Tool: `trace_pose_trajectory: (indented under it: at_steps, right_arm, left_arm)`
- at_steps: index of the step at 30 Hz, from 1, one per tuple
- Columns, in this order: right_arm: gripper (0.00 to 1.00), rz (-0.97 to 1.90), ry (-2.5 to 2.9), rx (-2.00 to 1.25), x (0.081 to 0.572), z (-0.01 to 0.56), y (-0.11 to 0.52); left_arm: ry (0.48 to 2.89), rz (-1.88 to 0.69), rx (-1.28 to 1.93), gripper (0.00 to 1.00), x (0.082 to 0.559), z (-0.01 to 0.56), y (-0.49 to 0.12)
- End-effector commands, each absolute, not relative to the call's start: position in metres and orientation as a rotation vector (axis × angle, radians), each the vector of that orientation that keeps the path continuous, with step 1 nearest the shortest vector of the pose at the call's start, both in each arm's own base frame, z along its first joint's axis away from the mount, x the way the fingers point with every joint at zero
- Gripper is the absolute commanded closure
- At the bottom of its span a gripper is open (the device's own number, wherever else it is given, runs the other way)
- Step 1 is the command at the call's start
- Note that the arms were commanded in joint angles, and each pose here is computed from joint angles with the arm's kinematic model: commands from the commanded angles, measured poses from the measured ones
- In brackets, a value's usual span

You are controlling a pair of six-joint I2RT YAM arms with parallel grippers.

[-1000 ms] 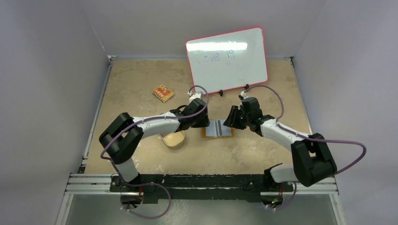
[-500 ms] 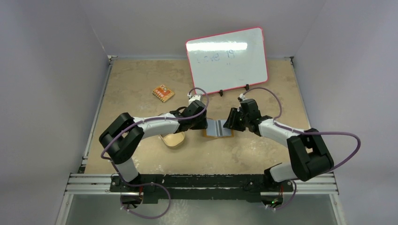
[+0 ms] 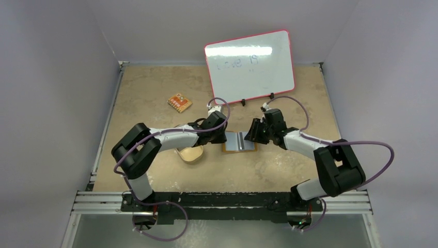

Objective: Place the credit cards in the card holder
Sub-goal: Turn over the card slot in the card holder.

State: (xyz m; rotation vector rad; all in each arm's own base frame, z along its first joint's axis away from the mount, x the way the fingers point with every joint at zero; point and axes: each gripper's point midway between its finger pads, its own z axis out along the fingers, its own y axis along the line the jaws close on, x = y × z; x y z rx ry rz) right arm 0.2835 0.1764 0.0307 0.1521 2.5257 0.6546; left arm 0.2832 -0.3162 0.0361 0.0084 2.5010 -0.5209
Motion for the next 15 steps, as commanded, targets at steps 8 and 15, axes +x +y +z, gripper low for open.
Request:
trace_pose_trajectory:
  at_steps: [8,15]
  right_arm:
    - [0.53,0.773,2.484,0.081,0.282,0.048,0.191]
    - [0.53,0.825,2.436,0.048,0.284,0.067,0.196]
  left_arm:
    - [2.472,-0.591,0.011,0.88,0.290,0.041,-0.329]
    - [2.476,-0.592,0.004,0.87,0.290,0.039,-0.330]
